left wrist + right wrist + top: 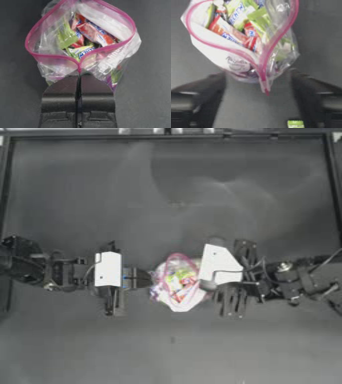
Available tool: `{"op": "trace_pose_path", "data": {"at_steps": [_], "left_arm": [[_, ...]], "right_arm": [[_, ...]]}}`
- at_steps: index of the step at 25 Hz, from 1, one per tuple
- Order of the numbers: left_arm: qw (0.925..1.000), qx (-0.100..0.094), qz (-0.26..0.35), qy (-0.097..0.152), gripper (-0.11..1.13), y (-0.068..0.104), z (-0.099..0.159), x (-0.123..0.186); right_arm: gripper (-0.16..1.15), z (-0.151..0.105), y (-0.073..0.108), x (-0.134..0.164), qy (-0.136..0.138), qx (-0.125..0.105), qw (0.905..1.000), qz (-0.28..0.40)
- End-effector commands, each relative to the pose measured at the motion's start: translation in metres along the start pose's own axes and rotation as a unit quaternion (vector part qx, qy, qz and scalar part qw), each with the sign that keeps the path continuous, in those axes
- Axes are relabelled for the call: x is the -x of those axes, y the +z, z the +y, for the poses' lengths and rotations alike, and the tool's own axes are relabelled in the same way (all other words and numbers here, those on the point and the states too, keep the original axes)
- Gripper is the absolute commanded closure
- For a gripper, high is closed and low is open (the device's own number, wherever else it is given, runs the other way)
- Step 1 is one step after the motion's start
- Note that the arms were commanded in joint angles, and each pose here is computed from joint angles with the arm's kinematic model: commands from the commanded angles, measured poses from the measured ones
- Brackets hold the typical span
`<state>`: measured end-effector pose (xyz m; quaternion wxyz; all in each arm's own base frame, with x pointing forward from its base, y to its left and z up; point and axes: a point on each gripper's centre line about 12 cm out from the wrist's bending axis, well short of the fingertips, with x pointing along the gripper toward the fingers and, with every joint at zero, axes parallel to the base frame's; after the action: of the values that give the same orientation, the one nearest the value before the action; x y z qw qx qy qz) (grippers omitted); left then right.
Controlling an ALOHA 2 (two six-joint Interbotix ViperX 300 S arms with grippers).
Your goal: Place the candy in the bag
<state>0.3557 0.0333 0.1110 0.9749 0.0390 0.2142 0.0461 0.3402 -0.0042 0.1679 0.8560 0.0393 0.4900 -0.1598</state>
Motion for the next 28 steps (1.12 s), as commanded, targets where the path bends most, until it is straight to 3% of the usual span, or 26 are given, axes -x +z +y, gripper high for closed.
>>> {"op": "trace_pose_path", "data": {"at_steps": [1, 11, 17, 28], "left_arm": [[0.9998, 0.001, -0.021, 0.002, 0.98, 0.013, 0.001, 0.001], [0.9998, 0.001, -0.021, 0.001, 0.98, 0.013, 0.000, 0.002], [0.9998, 0.000, -0.020, 0.000, 0.98, 0.013, 0.000, 0.002], [0.9998, 0.000, -0.021, 0.001, 0.98, 0.013, 0.000, 0.001]], "right_arm": [[-0.03, -0.002, 0.011, 0.021, 0.011, -0.010, 0.9994, -0.031], [-0.03, -0.019, 0.002, 0.044, -0.008, -0.010, 0.9998, -0.017], [-0.03, -0.038, -0.015, 0.058, 0.010, -0.028, 0.9994, 0.019], [-0.02, -0.063, -0.037, 0.042, 0.006, -0.030, 0.9970, 0.072]]}}
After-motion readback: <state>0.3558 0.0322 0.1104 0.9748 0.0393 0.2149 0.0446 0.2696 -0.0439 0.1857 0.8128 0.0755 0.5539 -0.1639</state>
